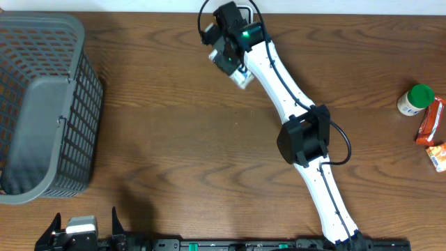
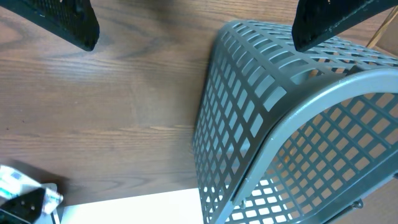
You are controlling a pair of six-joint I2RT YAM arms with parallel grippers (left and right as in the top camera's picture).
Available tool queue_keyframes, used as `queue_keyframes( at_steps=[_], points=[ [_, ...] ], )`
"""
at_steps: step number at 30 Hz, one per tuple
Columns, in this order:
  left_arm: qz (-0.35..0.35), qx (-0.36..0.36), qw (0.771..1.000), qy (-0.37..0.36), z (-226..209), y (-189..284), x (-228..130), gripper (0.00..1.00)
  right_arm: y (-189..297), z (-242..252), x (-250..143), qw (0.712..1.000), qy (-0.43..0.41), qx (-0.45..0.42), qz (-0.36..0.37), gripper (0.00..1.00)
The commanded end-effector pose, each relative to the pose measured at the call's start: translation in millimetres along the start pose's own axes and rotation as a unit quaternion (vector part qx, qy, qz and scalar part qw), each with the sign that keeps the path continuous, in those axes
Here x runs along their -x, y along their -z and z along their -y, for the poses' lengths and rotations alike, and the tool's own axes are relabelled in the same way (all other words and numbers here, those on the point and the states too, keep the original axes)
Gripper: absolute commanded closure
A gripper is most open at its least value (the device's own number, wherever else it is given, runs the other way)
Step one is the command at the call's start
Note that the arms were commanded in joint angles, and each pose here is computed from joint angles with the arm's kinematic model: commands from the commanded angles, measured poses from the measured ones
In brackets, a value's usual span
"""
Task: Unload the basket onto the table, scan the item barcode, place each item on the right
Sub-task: 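Hold the Panadol box in front of the scanner with the right gripper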
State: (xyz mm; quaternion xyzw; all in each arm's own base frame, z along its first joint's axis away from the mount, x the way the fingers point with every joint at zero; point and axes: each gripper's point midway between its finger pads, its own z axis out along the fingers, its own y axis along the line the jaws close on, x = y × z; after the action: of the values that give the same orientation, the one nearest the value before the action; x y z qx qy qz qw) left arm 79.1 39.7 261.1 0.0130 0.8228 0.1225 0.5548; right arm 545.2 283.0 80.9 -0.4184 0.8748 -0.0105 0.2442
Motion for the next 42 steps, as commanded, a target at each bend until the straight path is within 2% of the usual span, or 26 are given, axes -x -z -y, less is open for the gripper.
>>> queue_keyframes(
  at_steps=[1, 5, 8, 15, 21, 25, 31, 39, 42],
  points=[
    [0.003, -0.002, 1.0, -0.007, 0.4, 0.6, -0.3, 0.01, 30.4, 56.8, 22.3, 0.99, 0.03, -0.135, 0.026, 0.77],
    [0.003, -0.002, 1.0, -0.007, 0.4, 0.6, -0.3, 0.01, 43.4, 88.0, 49.5, 0.974, 0.027, -0.212, 0.076, 0.72],
    [0.003, -0.002, 1.0, -0.007, 0.4, 0.6, -0.3, 0.01, 55.4, 106.0, 67.3, 0.959, 0.033, -0.26, 0.107, 0.72],
    [0.003, -0.002, 1.0, -0.007, 0.4, 0.6, -0.3, 0.01, 71.0, 128.3, 96.8, 0.932, 0.048, -0.317, 0.168, 0.71],
    [0.003, -0.002, 1.0, -0.007, 0.4, 0.6, -0.3, 0.01, 45.2, 142.6, 91.4, 0.918, 0.053, -0.358, 0.161, 0.71],
    [0.003, -0.002, 1.0, -0.007, 0.4, 0.6, -0.3, 0.01, 17.4, 139.9, 85.4, 0.91, 0.092, -0.382, 0.135, 0.71],
    [0.003, -0.002, 1.0, -0.007, 0.4, 0.6, -0.3, 0.01, 0.2, 127.7, 82.2, 0.914, 0.104, -0.372, 0.126, 0.71],
    [0.003, -0.002, 1.0, -0.007, 0.4, 0.6, -0.3, 0.01, 17.4, 114.1, 93.1, 0.913, 0.105, -0.374, 0.127, 0.73],
    [0.003, -0.002, 1.0, -0.007, 0.4, 0.6, -0.3, 0.01, 37.0, 114.4, 91.9, 0.921, 0.071, -0.36, 0.13, 0.73]
  ],
)
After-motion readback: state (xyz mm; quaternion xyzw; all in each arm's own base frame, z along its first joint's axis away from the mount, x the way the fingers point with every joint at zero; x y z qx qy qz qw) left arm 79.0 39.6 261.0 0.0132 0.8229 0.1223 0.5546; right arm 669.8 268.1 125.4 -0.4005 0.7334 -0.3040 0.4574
